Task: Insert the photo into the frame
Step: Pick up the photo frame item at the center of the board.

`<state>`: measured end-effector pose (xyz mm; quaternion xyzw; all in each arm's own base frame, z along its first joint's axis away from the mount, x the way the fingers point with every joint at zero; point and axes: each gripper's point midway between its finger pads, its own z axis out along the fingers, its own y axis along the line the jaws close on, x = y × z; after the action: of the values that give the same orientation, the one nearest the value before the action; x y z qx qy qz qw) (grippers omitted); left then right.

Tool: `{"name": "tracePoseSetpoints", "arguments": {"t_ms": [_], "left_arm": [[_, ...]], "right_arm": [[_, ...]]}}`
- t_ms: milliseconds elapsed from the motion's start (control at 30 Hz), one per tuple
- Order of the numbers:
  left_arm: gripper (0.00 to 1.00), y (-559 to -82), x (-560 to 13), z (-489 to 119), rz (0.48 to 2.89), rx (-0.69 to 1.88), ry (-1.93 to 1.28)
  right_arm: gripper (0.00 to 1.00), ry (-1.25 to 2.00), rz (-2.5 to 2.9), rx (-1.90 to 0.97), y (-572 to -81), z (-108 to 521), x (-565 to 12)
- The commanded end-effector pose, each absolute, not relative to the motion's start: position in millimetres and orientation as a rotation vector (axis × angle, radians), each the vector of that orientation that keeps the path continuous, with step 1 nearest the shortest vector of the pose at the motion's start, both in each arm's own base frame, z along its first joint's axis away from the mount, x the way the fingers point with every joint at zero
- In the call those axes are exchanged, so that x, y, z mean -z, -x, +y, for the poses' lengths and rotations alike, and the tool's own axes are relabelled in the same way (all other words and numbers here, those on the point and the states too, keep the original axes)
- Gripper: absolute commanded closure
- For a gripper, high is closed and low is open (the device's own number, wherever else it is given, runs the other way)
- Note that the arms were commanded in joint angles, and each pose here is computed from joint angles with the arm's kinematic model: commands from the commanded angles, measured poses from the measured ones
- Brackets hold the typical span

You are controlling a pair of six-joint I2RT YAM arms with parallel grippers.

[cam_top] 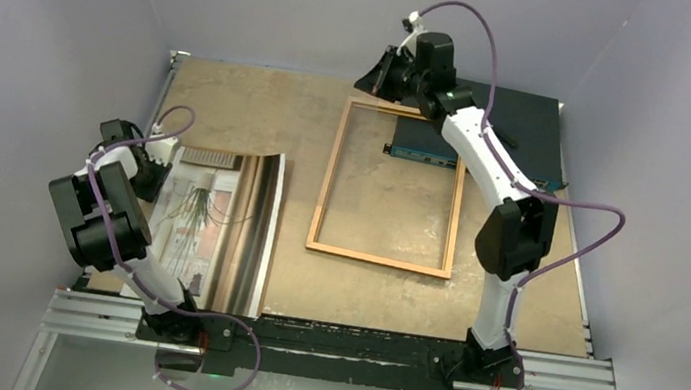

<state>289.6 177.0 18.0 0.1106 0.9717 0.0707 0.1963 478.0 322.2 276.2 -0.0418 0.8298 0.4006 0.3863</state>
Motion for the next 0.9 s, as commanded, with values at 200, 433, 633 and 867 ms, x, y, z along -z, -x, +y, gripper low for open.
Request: {"name": "tracePoseSetpoints", "arguments": {"t_ms": [200, 433, 633, 867], "left_arm": [[0.65, -309, -77, 118, 2.682, 0.032, -0.444], [0.6, -304, -100, 50, 2.605, 0.074, -0.743], [0.6, -294, -120, -79, 2.477, 0.269, -0.983], [0.62, -252, -102, -172, 2.351, 0.359, -1.18]], "right_arm": [[1.0, 0.087, 1.954, -0.903, -470, 286, -359], [1.0, 0.02, 1.94, -0.836, -468, 259, -366], [1.0, -0.029, 1.881, -0.842, -465, 232, -396], [1.0, -0.078, 1.805, -0.882, -448, 201, -429]]}}
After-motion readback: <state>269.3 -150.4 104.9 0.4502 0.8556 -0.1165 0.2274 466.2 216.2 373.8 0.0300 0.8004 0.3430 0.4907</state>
